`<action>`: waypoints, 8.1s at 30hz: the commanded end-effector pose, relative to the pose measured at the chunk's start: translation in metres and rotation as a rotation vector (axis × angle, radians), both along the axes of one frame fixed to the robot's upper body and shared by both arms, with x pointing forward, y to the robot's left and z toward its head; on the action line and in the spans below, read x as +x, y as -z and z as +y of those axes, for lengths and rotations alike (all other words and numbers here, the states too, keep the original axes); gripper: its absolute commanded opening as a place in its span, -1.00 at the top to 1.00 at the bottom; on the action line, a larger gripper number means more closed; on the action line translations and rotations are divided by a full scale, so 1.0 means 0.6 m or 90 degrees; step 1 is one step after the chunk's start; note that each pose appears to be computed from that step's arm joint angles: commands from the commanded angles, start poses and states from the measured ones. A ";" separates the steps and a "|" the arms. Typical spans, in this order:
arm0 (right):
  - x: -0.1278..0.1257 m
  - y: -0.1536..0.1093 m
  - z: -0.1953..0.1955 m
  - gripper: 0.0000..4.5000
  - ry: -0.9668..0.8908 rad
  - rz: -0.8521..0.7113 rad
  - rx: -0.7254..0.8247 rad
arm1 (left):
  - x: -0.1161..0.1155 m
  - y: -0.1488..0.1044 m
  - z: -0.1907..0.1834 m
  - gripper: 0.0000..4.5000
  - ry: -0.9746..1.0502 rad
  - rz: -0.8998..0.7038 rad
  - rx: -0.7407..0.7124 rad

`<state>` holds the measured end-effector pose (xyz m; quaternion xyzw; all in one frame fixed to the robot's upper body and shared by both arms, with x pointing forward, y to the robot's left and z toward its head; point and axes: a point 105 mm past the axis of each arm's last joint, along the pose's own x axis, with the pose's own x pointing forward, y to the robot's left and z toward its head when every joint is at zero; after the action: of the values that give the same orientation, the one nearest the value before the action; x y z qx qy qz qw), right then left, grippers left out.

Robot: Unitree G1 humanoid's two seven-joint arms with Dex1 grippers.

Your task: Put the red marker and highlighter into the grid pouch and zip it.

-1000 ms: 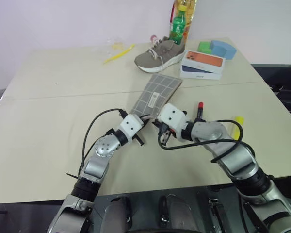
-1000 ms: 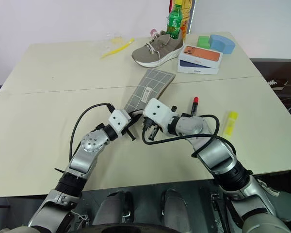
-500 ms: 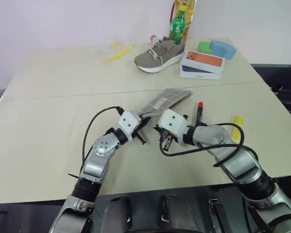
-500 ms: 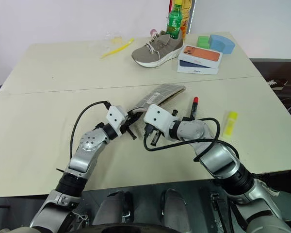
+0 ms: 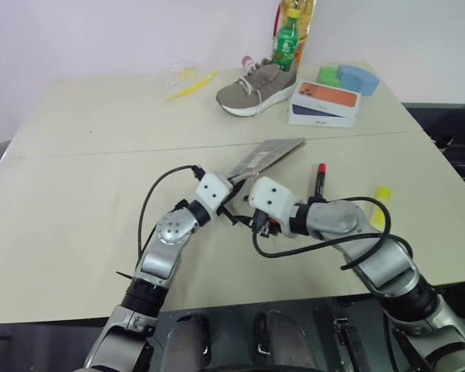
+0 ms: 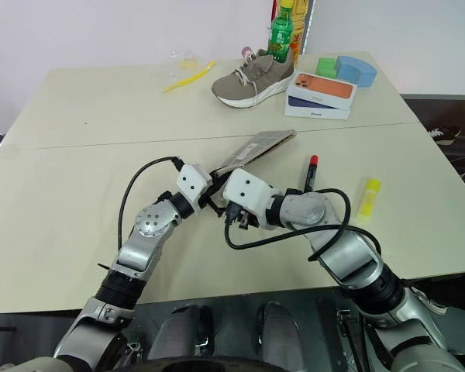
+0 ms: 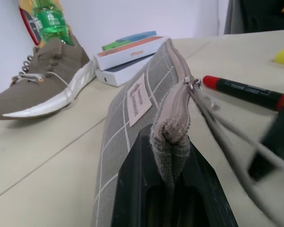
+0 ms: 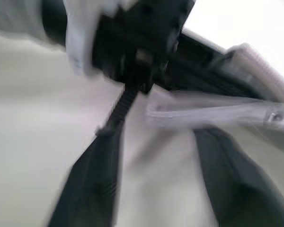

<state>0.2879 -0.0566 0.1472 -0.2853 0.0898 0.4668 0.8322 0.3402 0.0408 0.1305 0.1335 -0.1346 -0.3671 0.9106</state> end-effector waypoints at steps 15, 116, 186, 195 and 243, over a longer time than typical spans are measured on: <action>0.070 -0.006 -0.288 -1.00 0.619 0.074 0.150 | -0.020 -0.001 0.054 1.00 0.068 -0.023 0.070; -0.012 -0.103 -0.217 -0.36 0.206 -0.094 0.039 | -0.031 0.002 0.044 1.00 0.140 -0.022 0.130; 0.010 -0.030 -0.214 0.63 0.092 -0.267 -0.394 | -0.051 -0.007 0.020 1.00 0.202 -0.022 0.106; 0.011 -0.039 -0.156 0.63 -0.058 -0.353 -0.446 | -0.061 -0.010 0.013 1.00 0.255 -0.020 0.126; 0.030 -0.047 -0.030 0.18 0.223 0.060 0.292 | -0.005 -0.055 0.014 1.00 0.108 0.071 -0.136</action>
<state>0.3098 -0.0785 0.1634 -0.0419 0.0971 0.3272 0.9390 0.3418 0.0506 0.1475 -0.0039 -0.0983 -0.4300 0.8974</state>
